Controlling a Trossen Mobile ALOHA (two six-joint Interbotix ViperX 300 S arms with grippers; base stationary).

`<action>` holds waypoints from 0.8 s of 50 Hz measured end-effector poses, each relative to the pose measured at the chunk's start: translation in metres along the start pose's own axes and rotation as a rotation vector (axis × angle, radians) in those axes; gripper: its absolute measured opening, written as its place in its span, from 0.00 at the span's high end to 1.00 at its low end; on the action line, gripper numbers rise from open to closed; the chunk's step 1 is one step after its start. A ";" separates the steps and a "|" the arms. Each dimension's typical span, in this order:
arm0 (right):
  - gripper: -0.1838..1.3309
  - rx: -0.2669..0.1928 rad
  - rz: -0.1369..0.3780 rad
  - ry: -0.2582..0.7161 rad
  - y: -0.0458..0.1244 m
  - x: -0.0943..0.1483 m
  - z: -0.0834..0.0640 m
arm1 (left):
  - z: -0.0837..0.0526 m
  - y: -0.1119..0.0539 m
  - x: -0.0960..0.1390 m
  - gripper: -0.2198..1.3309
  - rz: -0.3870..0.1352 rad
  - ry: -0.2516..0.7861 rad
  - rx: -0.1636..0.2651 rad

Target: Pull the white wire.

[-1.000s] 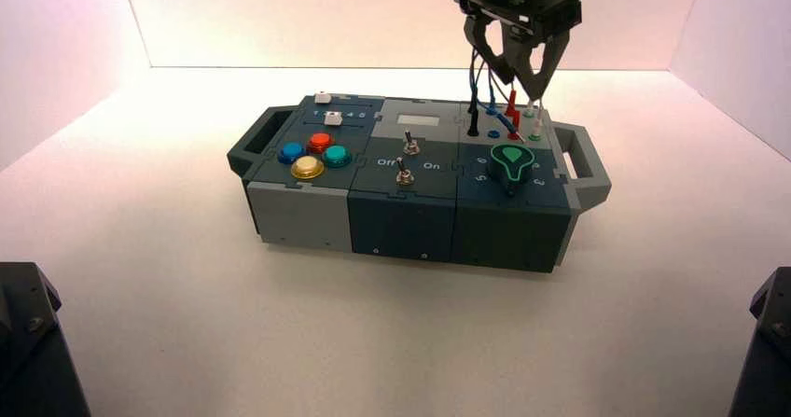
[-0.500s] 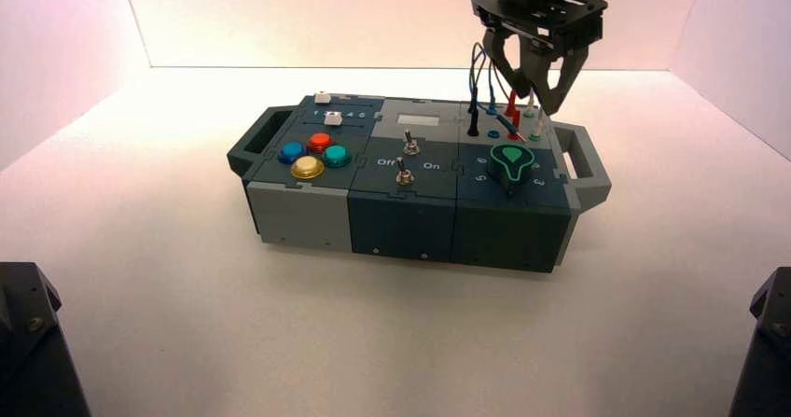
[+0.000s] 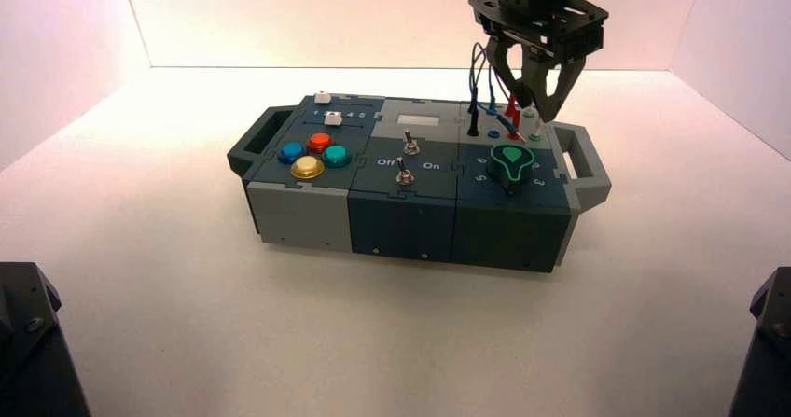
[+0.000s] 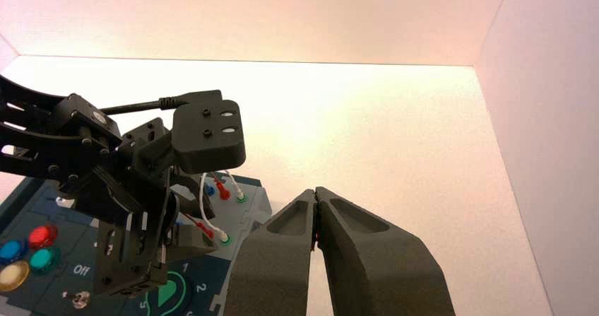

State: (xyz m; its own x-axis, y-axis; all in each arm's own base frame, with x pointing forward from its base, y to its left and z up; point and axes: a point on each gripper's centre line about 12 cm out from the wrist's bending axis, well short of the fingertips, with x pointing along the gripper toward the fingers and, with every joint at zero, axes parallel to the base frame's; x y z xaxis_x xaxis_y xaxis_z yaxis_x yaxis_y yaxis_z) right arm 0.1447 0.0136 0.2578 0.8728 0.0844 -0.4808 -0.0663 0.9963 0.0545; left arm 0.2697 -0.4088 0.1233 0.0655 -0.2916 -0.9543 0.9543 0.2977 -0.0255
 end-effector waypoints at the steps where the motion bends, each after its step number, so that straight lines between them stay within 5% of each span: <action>1: 0.97 -0.002 0.000 0.000 0.000 0.000 0.000 | 0.000 0.000 0.000 0.17 0.000 0.000 0.000; 40: 0.97 -0.002 0.000 0.000 0.000 0.000 0.000 | 0.005 0.002 0.013 0.25 -0.008 0.015 0.013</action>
State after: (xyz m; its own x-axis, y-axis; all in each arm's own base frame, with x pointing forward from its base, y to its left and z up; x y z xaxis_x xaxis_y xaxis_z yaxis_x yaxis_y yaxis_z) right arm 0.1447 0.0136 0.2578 0.8728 0.0844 -0.4808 -0.0671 0.9963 0.0531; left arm 0.2734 -0.4162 0.1123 0.0531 -0.2805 -0.9584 0.9584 0.2839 -0.0300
